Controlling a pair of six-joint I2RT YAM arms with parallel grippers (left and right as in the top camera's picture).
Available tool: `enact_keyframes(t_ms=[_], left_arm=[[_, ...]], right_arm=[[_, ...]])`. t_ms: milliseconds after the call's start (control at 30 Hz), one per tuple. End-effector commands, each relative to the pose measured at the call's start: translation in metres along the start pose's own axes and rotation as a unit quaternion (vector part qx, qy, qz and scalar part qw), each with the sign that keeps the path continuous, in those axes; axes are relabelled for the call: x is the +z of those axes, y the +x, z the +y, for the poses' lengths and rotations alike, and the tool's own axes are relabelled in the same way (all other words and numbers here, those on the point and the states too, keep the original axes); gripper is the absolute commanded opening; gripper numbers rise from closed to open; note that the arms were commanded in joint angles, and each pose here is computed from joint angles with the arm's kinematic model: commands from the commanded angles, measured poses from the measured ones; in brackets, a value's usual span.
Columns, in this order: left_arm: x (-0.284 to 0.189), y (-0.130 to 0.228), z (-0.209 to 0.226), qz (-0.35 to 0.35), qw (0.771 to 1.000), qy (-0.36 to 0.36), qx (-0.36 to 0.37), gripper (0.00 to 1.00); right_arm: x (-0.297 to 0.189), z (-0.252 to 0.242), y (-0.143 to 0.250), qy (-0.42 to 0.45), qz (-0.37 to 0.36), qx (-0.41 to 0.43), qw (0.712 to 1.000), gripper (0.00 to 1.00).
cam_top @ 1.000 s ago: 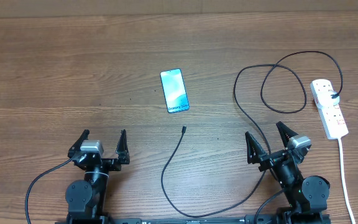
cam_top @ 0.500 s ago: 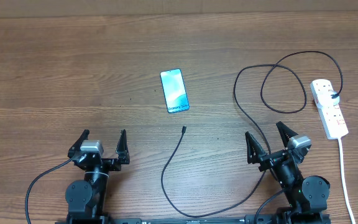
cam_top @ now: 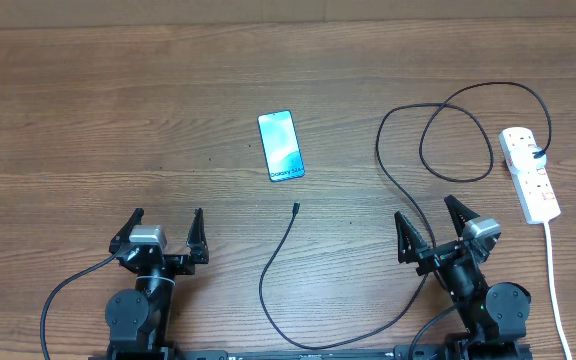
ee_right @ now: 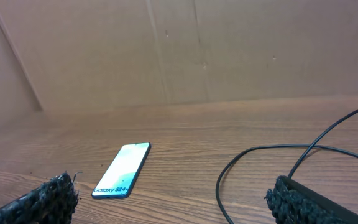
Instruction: Plug charger to phone and switch on socket
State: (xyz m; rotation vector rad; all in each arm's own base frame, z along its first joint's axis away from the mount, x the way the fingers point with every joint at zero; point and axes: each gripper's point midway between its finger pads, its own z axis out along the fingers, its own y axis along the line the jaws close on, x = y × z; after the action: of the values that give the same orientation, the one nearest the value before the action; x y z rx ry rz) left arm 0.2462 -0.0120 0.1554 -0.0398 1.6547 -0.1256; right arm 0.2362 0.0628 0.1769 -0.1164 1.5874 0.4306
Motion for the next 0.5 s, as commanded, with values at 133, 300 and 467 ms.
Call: enact_keyframes(t_ms=[133,300,467], left_arm=[[-0.0004,-0.0002,-0.0007,-0.003,1.0,0.001,0.006,1.0],[-0.0004,-0.0002,-0.0008,-0.003,1.0,0.001,0.006,0.99],[-0.0004,-0.0002,-0.0007,-0.003,1.0,0.001,0.006,1.0]], right_arm=[[0.0,0.0008,0.0013,-0.003,-0.002,0.001,1.0,1.0],[0.0,0.0008,0.0012,-0.003,-0.003,0.001,1.0,1.0],[0.0,0.0008,0.0012,-0.003,-0.003,0.001,1.0,1.0]])
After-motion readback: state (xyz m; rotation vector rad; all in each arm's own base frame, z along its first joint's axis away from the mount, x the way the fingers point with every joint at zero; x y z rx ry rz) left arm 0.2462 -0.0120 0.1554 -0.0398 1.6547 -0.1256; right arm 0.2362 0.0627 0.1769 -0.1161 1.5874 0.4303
